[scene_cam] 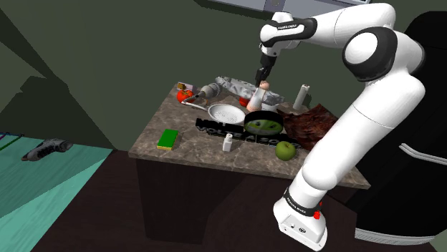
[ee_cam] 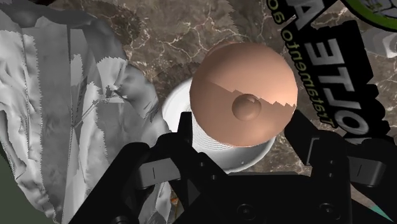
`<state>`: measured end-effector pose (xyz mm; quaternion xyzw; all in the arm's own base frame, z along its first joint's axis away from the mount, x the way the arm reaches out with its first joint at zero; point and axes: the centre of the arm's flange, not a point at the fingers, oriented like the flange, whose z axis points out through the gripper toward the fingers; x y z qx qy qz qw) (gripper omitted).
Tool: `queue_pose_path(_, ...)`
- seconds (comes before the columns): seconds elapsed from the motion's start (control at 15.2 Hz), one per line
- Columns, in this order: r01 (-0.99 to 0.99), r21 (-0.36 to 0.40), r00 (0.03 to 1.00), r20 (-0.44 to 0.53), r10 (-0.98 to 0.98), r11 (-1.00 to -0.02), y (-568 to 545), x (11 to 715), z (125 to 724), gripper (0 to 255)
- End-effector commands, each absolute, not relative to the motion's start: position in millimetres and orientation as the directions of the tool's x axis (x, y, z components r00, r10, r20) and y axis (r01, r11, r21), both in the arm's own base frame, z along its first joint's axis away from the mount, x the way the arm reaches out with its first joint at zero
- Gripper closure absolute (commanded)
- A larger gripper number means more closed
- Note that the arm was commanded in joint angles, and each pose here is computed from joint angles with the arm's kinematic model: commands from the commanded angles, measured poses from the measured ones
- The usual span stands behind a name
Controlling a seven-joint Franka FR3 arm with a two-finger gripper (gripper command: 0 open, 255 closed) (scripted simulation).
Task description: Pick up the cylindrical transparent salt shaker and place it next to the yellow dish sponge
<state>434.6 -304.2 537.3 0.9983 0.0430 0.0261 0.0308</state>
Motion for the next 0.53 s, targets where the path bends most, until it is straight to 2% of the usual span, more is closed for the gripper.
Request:
queue_pose_path(0.0, 0.084, 0.064, 0.995, 0.049, 0.087, -0.994, -304, 434, 548, 255)
queue_pose_path(0.46, 0.084, 0.064, 0.995, 0.049, 0.087, -0.994, -304, 434, 585, 255)
